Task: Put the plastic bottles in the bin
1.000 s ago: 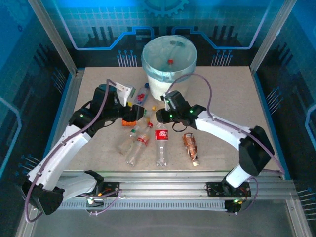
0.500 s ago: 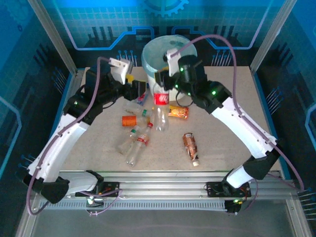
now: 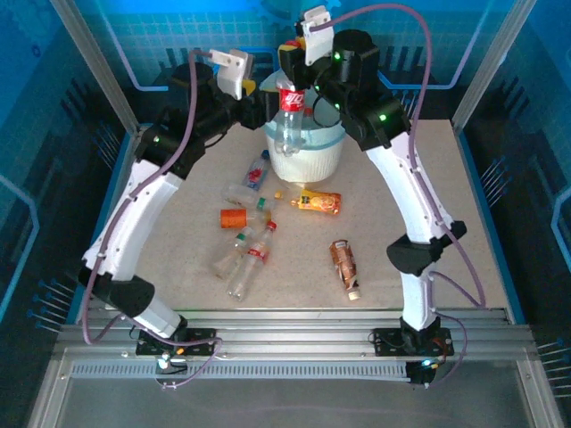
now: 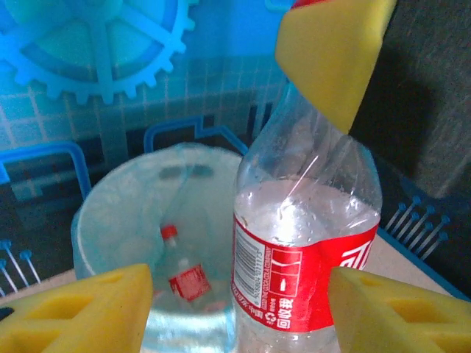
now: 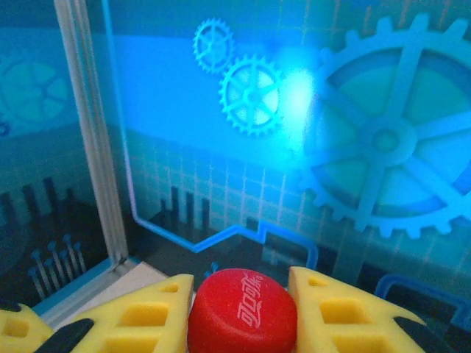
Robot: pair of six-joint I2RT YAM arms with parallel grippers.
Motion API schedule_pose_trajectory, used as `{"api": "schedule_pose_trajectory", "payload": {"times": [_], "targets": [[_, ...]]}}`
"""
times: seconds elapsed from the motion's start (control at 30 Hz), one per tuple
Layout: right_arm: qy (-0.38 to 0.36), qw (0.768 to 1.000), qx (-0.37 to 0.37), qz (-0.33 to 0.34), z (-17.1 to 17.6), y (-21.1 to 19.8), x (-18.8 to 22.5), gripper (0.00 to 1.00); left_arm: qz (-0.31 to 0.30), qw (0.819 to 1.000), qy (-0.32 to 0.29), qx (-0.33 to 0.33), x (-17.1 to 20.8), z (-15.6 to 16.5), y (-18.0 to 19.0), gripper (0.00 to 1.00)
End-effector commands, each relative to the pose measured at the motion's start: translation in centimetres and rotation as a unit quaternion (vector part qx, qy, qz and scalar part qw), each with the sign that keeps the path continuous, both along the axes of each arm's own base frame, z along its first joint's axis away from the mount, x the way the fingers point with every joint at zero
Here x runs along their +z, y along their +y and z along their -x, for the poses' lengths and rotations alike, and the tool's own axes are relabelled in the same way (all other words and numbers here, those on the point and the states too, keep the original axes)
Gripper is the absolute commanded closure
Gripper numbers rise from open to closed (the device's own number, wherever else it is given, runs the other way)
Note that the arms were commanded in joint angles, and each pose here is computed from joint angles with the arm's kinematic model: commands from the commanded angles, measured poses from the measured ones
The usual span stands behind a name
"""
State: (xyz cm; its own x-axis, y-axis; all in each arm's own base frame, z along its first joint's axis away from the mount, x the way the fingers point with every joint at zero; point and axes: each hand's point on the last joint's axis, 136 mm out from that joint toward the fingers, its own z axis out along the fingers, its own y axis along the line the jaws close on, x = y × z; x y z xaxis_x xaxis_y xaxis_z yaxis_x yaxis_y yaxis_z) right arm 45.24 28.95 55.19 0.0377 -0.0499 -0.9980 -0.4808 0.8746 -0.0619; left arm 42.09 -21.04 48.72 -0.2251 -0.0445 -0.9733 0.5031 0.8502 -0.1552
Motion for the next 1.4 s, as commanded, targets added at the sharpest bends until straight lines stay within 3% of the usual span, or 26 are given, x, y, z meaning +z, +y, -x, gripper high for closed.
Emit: {"api": "schedule_pose_trajectory", "payload": {"times": [0.0,0.27,0.53,0.83,1.0,1.1,1.23,1.37], "targets": [[-0.048,0.999,-0.011,-0.012,-1.2,-1.3,2.3,0.81,0.008,0.999,-0.035,0.015,2.0,-2.3,0.4,0.35],[-0.102,0.993,-0.049,-0.036,-6.5,-3.0,2.1,0.82,0.027,0.998,-0.051,0.029,2.3,-7.7,0.3,0.35],[-0.088,0.992,-0.082,-0.028,-12.3,-4.7,-2.6,0.82,0.037,0.998,-0.033,0.027,-0.6,-12.0,-0.7,0.35],[-0.027,0.996,-0.080,0.034,-15.9,-3.6,-10.1,0.77,0.060,0.998,-0.005,0.012,-2.7,-13.4,-1.8,0.35],[-0.005,0.996,-0.071,0.048,-16.4,-3.1,-12.2,0.75,0.063,0.998,0.006,0.011,-3.2,-13.4,-1.8,0.35],[0.001,0.996,-0.070,0.052,-16.6,-3.1,-12.8,0.69,0.067,0.998,0.010,0.007,-3.3,-13.5,-2.0,0.34],[0.007,0.996,-0.069,0.055,-16.4,-3.2,-12.9,0.54,0.071,0.997,0.015,0.007,-3.4,-13.6,-2.0,0.33],[0.004,0.996,-0.068,0.053,-16.0,-3.4,-12.2,0.49,0.074,0.997,0.015,0.006,-3.2,-13.4,-2.1,0.32]]}}
